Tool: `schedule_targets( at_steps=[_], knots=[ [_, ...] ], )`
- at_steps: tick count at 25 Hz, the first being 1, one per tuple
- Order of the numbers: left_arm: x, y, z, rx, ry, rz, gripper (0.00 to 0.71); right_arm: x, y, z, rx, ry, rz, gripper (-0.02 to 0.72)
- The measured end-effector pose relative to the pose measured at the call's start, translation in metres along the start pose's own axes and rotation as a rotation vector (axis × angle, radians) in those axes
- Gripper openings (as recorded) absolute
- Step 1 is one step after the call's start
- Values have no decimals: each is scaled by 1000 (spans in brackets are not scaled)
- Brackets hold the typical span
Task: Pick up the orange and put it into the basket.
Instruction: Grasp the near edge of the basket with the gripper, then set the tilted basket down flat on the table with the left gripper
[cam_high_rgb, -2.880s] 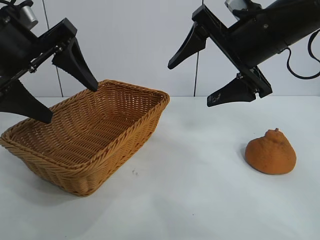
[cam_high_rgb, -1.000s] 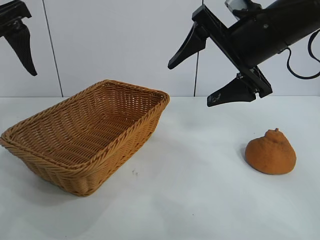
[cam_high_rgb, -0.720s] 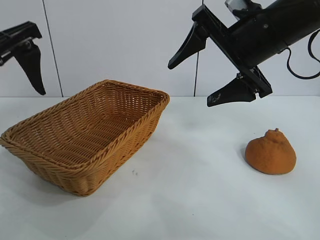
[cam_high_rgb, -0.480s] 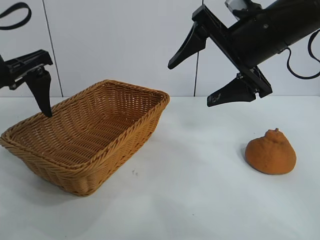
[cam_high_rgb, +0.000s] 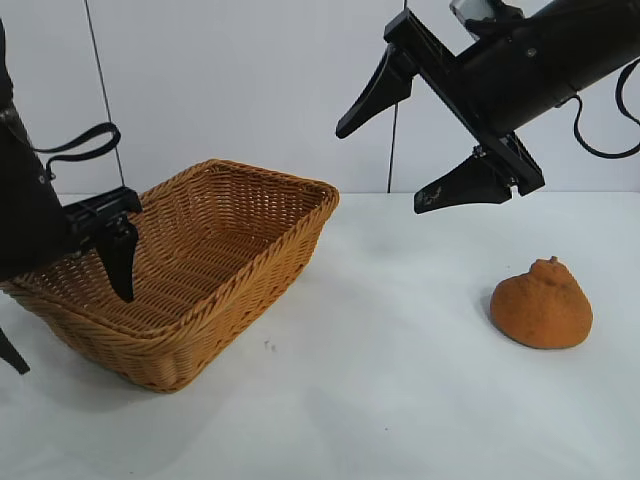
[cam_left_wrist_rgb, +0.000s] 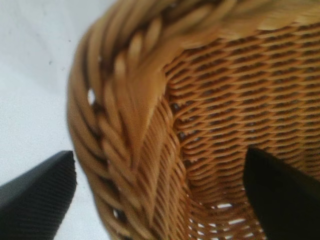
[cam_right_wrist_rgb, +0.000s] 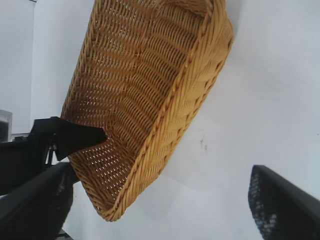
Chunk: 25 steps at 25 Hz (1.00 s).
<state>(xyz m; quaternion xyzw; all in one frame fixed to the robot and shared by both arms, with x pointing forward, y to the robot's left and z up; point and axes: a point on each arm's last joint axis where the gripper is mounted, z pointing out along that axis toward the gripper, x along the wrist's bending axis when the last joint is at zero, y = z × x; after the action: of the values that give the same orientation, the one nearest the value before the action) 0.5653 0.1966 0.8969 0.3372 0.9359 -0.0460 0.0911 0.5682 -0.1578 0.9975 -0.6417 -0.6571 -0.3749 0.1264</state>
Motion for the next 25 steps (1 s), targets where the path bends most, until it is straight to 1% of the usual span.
schedule_targets(
  at_steps=[3,5,7,10,12,13,17,21,24,25],
  knots=[
    [-1,1,0,-5,-16,-6,624,0,0,0,0,0,0,652],
    [-2,0,0,-5,-17,-6,557,0,0,0,0,0,0,652],
    [-2,0,0,0,-17,-13,450,0,0,0,0,0,0,652],
    [-1,-2,0,27,-6,-37,221,0,0,0,0,0,0,652],
    [-3,-3,0,36,-27,-77,121,0,0,0,0,0,0,652],
    [-4,-2,-2,35,-37,-80,91,0,0,0,0,0,0,652],
    [-5,-2,-12,35,-54,-71,90,0,0,0,0,0,0,652],
    [-4,7,-22,33,-74,-13,89,0,0,0,-1,-1,-1,652],
    [-7,18,-31,53,-124,50,88,0,0,0,0,-1,-1,652],
    [-9,21,-34,61,-151,78,88,0,0,0,0,-1,-1,652]
  ],
)
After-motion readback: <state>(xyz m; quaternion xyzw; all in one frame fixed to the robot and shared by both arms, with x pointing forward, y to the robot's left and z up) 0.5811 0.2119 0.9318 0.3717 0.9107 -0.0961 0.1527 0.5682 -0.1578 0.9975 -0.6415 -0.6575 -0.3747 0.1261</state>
